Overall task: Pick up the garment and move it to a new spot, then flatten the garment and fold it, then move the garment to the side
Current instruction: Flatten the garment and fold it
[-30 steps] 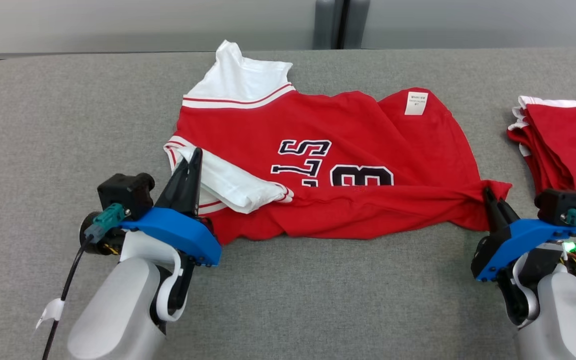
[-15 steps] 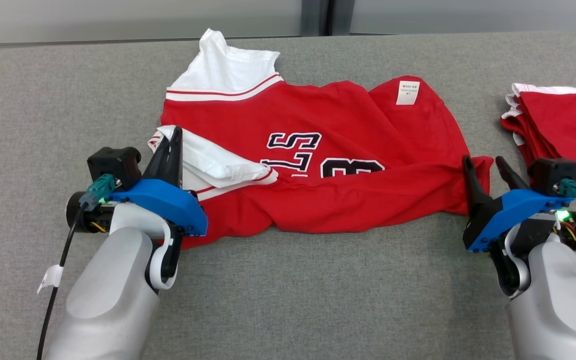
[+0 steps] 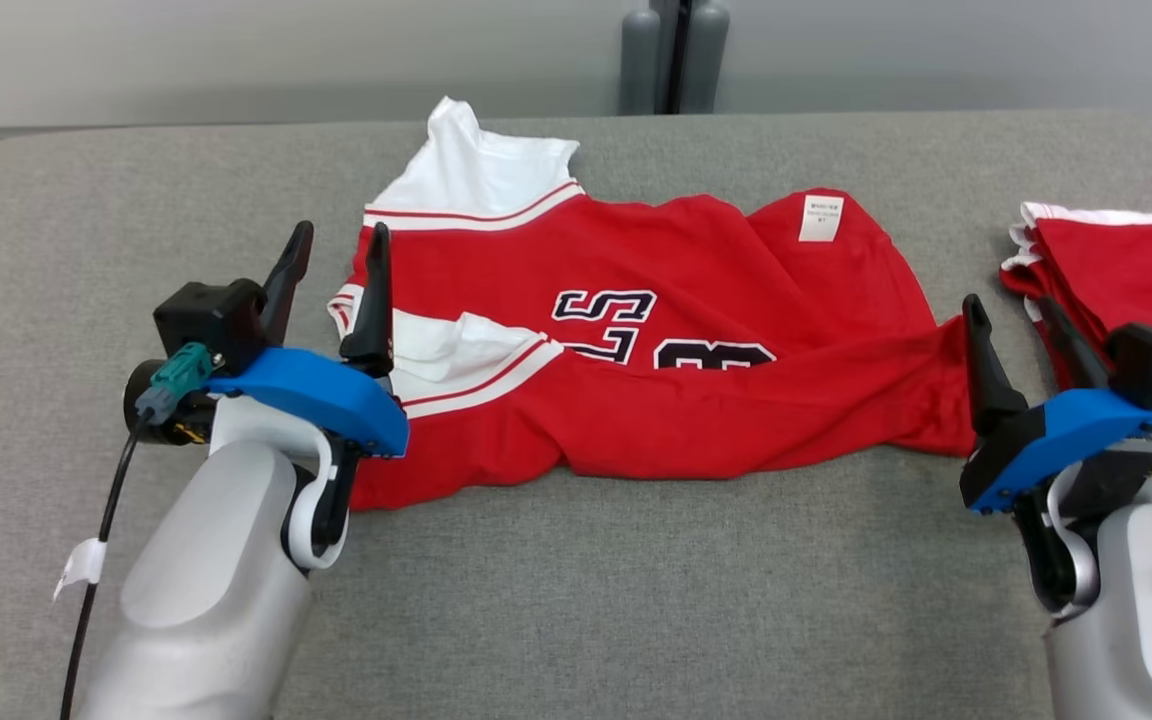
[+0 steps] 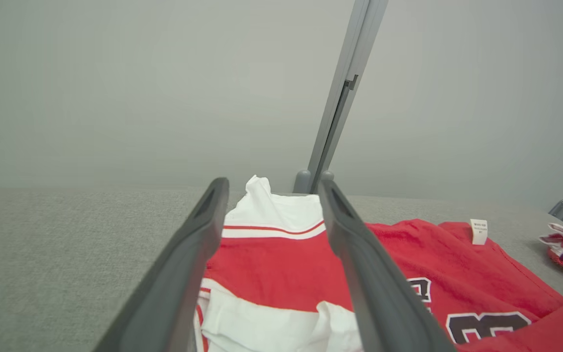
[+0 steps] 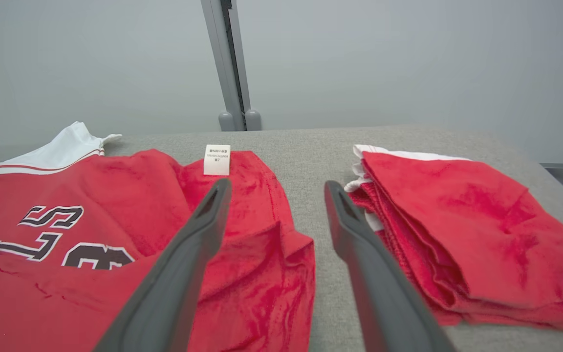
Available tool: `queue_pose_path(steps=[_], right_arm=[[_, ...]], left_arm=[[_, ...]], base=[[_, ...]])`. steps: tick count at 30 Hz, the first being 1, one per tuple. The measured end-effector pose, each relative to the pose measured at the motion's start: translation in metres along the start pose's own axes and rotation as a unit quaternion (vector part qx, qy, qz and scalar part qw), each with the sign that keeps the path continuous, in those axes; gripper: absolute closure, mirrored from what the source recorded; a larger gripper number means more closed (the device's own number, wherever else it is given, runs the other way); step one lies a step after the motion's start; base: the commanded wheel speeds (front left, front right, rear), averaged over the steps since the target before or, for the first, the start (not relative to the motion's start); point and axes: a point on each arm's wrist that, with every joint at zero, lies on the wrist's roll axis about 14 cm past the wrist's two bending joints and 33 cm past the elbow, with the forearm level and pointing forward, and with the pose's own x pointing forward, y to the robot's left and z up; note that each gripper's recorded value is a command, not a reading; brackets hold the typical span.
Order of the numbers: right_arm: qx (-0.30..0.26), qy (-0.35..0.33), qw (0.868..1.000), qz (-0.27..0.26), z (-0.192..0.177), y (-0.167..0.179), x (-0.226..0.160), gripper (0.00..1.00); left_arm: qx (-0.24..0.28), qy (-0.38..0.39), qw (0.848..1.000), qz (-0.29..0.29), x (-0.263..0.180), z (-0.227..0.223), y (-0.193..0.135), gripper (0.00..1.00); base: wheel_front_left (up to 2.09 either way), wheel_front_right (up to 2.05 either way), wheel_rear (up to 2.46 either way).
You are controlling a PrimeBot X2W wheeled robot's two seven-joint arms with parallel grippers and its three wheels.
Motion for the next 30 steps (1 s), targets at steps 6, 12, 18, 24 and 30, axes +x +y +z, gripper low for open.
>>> queue_pose_path(steps=[6, 12, 18, 24, 30], right_arm=[[-0.018, -0.011, 1.0, 0.006, 0.015, 0.004, -0.024, 0.0], [-0.02, 0.007, 1.0, 0.011, 0.009, 0.006, -0.046, 0.0], [-0.009, 0.039, 0.999, 0.011, -0.011, 0.004, -0.056, 0.0], [-0.008, 0.058, 0.998, 0.002, -0.023, -0.003, -0.057, 0.0], [-0.008, 0.083, 0.996, -0.011, -0.037, -0.012, -0.056, 0.0]], left_arm=[[0.018, -0.007, 1.0, 0.008, -0.021, 0.016, 0.01, 0.0], [0.009, 0.071, 0.997, 0.039, -0.053, -0.017, 0.025, 0.0], [-0.035, 0.185, 0.979, 0.079, -0.088, -0.075, 0.035, 0.0], [-0.08, 0.255, 0.959, 0.094, -0.105, -0.111, 0.029, 0.0], [-0.112, 0.26, 0.954, 0.096, -0.101, -0.117, 0.022, 0.0]], base=[[0.0, 0.0, 0.0], [0.0, 0.0, 0.0], [0.0, 0.0, 0.0], [0.0, 0.0, 0.0], [0.0, 0.0, 0.0]])
